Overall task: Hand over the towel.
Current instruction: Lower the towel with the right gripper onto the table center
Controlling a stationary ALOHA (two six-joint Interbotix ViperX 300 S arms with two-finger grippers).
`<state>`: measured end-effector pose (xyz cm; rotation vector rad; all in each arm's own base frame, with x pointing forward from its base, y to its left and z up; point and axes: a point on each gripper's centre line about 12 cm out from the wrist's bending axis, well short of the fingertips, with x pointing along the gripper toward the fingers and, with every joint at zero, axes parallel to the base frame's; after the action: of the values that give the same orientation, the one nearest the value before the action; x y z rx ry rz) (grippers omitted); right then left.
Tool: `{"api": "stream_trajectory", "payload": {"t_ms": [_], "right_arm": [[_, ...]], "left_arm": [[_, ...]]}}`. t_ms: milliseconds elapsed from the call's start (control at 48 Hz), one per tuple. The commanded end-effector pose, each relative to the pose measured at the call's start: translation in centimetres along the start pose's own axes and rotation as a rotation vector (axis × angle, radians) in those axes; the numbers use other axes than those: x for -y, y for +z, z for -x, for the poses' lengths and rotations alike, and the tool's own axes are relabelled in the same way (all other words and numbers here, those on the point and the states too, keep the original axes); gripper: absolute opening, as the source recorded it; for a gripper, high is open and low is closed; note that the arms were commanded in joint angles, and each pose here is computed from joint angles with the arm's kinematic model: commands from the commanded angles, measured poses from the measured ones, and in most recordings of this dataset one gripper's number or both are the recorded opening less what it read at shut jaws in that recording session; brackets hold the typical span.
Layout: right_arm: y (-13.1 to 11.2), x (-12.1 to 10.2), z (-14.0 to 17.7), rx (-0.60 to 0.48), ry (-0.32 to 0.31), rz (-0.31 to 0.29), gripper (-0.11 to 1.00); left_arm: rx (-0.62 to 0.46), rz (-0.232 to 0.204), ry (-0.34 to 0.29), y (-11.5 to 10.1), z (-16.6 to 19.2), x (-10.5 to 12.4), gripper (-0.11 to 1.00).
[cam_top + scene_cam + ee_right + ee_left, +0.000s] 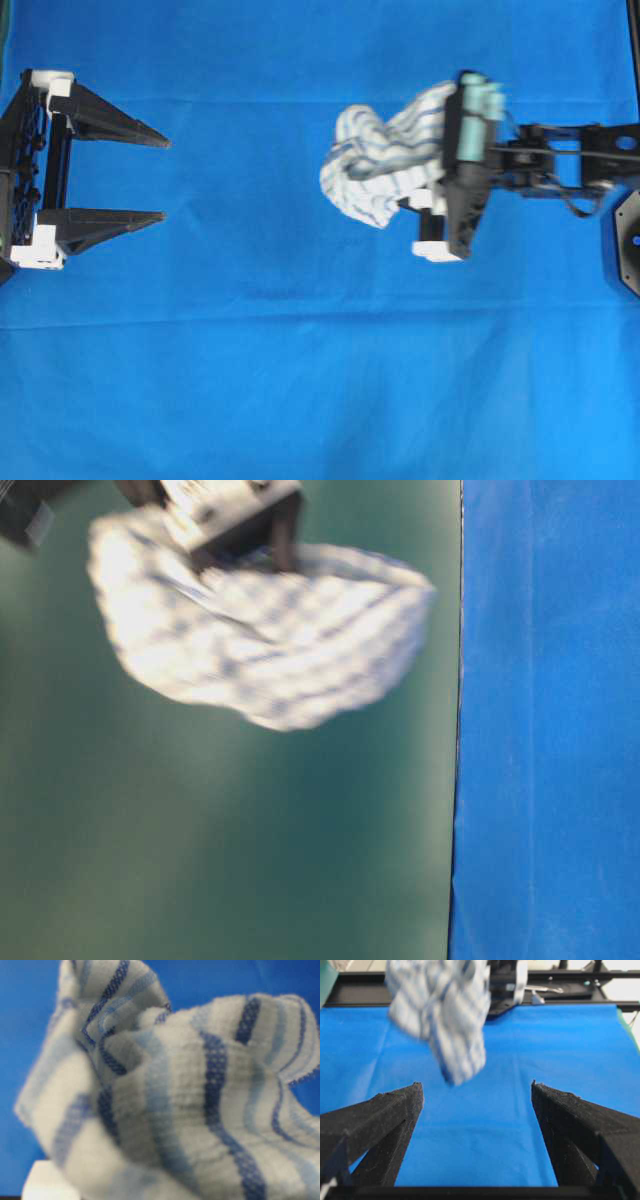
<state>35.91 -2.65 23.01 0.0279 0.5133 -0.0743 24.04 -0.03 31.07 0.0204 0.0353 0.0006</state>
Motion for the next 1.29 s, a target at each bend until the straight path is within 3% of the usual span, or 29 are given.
{"api": "stream_trajectory", "payload": {"t_ms": [0,208,521,729,1188,1271], "right_arm": [[0.5,0.1,-1.5,-0.074,-0.003,0.006,0.06],[-3.1,0.2,-6.1,-0.310,-0.003,0.013,0.06],[-7.3,0.1,-9.6,-0.394,-0.002,0.009,0.06],[-8.2,-0.2,-10.3,-0.417,0.003,0.008,0.06],[-7.4,-0.3,-10.4,-0.411,0.001,-0.006,0.07],[-7.0,-0.3,-10.0,-0.414,0.001,-0.006,0.29]], "left_arm": [[0.015,0.003,0.004,0.5,-0.1,-0.1,0.93],[0.009,0.003,0.004,0.3,0.0,-0.1,0.93],[-0.005,0.003,0.003,-0.3,0.0,-0.1,0.93],[-0.014,0.003,0.003,-0.6,0.1,-0.1,0.93],[-0.008,0.003,0.003,-0.6,0.1,-0.1,0.93],[-0.008,0.003,0.003,-0.6,0.1,-0.1,0.93]]}}
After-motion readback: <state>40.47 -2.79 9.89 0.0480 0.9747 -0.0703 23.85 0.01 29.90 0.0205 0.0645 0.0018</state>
